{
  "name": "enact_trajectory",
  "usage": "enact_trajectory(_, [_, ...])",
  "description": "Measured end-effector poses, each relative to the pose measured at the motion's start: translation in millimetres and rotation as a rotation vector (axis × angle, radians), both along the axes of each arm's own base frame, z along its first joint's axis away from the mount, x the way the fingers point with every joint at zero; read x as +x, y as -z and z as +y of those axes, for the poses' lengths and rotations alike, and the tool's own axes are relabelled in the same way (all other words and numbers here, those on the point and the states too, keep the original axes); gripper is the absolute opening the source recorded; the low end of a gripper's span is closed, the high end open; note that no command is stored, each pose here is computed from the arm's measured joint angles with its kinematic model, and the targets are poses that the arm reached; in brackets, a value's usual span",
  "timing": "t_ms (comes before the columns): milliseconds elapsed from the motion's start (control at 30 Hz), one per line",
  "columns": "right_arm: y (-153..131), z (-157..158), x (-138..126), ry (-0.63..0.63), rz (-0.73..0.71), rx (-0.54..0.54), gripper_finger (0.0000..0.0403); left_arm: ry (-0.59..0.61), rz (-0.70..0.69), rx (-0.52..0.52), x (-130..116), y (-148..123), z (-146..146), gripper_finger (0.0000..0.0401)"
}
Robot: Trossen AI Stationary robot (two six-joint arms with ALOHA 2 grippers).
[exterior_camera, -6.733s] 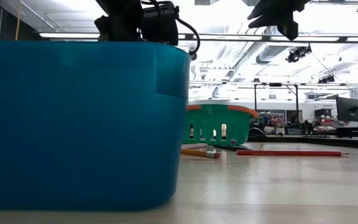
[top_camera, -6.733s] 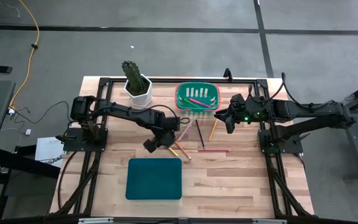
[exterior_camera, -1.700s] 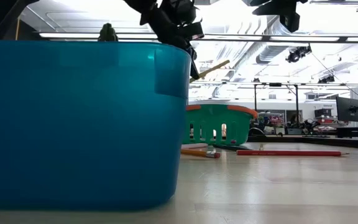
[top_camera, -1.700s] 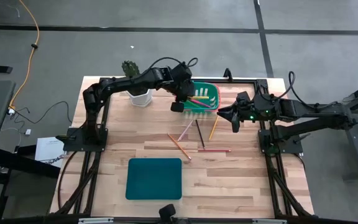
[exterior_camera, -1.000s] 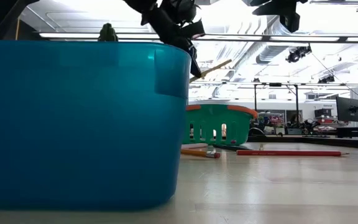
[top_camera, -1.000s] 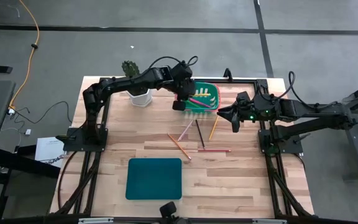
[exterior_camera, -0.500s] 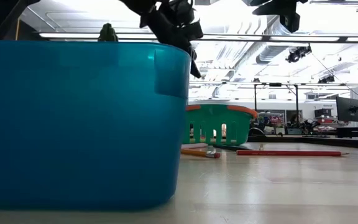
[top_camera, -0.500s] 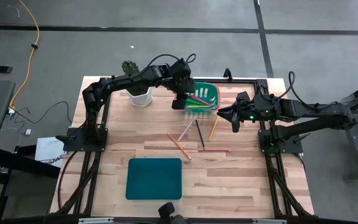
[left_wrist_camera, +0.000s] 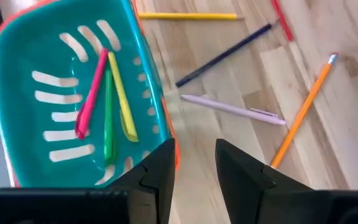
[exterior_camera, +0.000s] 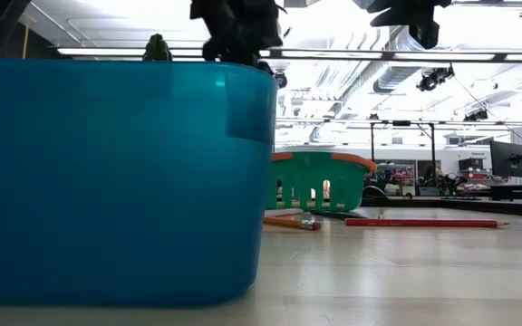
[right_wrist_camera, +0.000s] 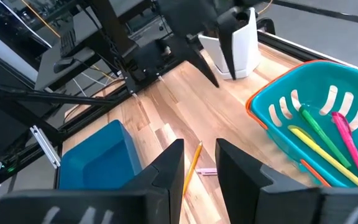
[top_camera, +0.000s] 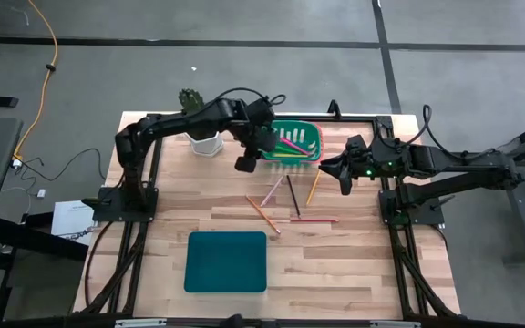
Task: Sort pens & pencils
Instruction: Put the pink pen into the green basket
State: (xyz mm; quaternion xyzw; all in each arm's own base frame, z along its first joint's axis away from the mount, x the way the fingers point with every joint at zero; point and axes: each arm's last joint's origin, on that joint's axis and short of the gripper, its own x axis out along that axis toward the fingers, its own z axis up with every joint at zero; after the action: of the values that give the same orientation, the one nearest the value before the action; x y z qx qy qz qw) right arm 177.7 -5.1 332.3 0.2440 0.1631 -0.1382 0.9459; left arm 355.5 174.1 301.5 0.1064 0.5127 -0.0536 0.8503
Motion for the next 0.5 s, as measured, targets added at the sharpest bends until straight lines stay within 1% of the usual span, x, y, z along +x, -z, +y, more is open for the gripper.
enact_trajectory(67, [0, 0, 0, 0.000, 0.000, 0.000, 0.0083, -0.003, -0.021, 0.014, -4, -8, -2, 0.0101])
enact_trajectory(200, [0, 0, 0, 0.000, 0.000, 0.000, 0.0083, -0.032, -0.029, 0.002, -13, -21, -6, 0.0101])
enact_trajectory(267, [0, 0, 0, 0.000, 0.000, 0.000, 0.0083, -0.058, -0.026, -0.021, -18, -25, -9, 0.0101])
enact_trajectory(367, [0, 0, 0, 0.000, 0.001, 0.000, 0.0083, -0.087, -0.017, -0.094, -20, -27, -16, 0.0101])
enact_trajectory(500, [0, 0, 0, 0.000, 0.002, 0.000, 0.0083, -0.082, 0.034, -0.120, -18, -25, -30, 0.0101])
